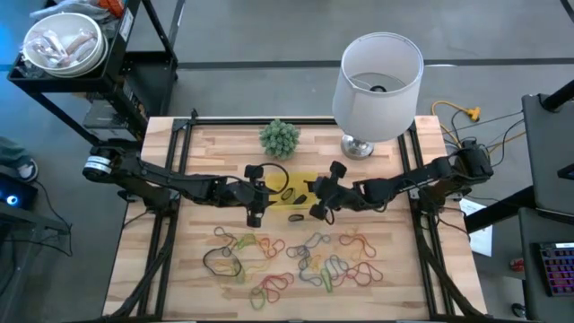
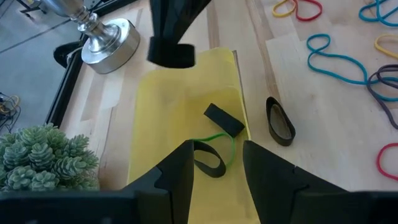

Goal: Pick and place rubber bands into bin
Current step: Put the black rubber band into the yellow bin

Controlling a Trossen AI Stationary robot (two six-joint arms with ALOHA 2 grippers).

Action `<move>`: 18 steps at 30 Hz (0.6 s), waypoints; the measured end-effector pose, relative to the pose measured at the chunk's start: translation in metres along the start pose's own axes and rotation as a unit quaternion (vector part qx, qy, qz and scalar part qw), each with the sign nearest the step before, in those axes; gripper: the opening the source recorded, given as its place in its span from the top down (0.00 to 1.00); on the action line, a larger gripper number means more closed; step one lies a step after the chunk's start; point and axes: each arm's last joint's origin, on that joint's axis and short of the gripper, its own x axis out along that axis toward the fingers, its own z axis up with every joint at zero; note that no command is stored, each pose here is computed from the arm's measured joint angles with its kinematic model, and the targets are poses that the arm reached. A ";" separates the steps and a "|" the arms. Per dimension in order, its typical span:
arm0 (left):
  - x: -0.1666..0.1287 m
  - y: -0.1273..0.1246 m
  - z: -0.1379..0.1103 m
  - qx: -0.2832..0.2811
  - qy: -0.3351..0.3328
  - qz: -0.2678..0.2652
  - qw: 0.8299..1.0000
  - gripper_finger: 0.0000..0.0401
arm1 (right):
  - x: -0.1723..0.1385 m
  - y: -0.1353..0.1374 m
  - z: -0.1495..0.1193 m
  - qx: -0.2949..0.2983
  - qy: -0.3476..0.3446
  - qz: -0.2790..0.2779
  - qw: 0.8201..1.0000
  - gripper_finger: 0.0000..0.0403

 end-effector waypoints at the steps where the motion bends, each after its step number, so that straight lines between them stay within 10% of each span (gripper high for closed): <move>1: 0.000 0.000 0.000 0.000 0.000 0.000 1.000 0.69 | 0.001 -0.002 0.000 0.003 -0.001 -0.001 1.000 0.97; 18: 0.000 0.000 0.000 -0.001 0.000 0.000 1.000 0.69 | 0.011 -0.013 0.002 0.013 0.014 0.038 0.999 0.87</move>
